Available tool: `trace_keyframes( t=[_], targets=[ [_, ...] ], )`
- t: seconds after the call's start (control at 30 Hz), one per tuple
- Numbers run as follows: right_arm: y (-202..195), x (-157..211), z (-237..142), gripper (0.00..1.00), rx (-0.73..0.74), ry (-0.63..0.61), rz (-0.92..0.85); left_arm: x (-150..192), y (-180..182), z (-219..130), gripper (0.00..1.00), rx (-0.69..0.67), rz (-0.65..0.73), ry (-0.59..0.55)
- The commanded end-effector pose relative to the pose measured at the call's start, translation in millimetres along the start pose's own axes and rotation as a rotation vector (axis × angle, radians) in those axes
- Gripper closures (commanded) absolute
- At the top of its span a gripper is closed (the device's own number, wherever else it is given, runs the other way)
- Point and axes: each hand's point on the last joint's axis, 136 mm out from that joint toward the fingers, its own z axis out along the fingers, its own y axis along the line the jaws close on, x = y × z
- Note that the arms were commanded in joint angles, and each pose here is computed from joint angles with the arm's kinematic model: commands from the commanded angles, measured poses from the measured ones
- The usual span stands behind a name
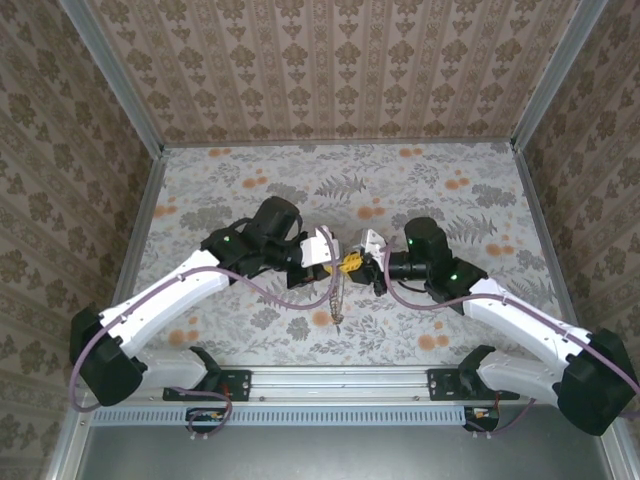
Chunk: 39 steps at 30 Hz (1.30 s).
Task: Put the keys on the keyring
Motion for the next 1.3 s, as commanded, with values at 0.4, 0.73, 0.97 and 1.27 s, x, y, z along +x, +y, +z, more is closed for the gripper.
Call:
trace_keyframes(
  t=[0.4, 0.73, 0.97, 1.27],
  targets=[
    [-3, -48, -18, 1.00, 0.050, -0.369, 0.036, -40, -9, -18, 0.89, 0.024, 0.024, -0.262],
    [20, 1, -20, 0.75, -0.027, 0.027, -0.226, -23, -6, -21, 1.00, 0.020, 0.025, -0.107],
    [23, 9, -29, 0.59, -0.045, 0.204, -0.370, -20, -13, -17, 1.00, 0.063, 0.042, -0.039],
    [22, -5, -14, 0.61, -0.073, 0.156, -0.298, -22, -22, -7, 1.00, 0.126, 0.072, 0.006]
  ],
)
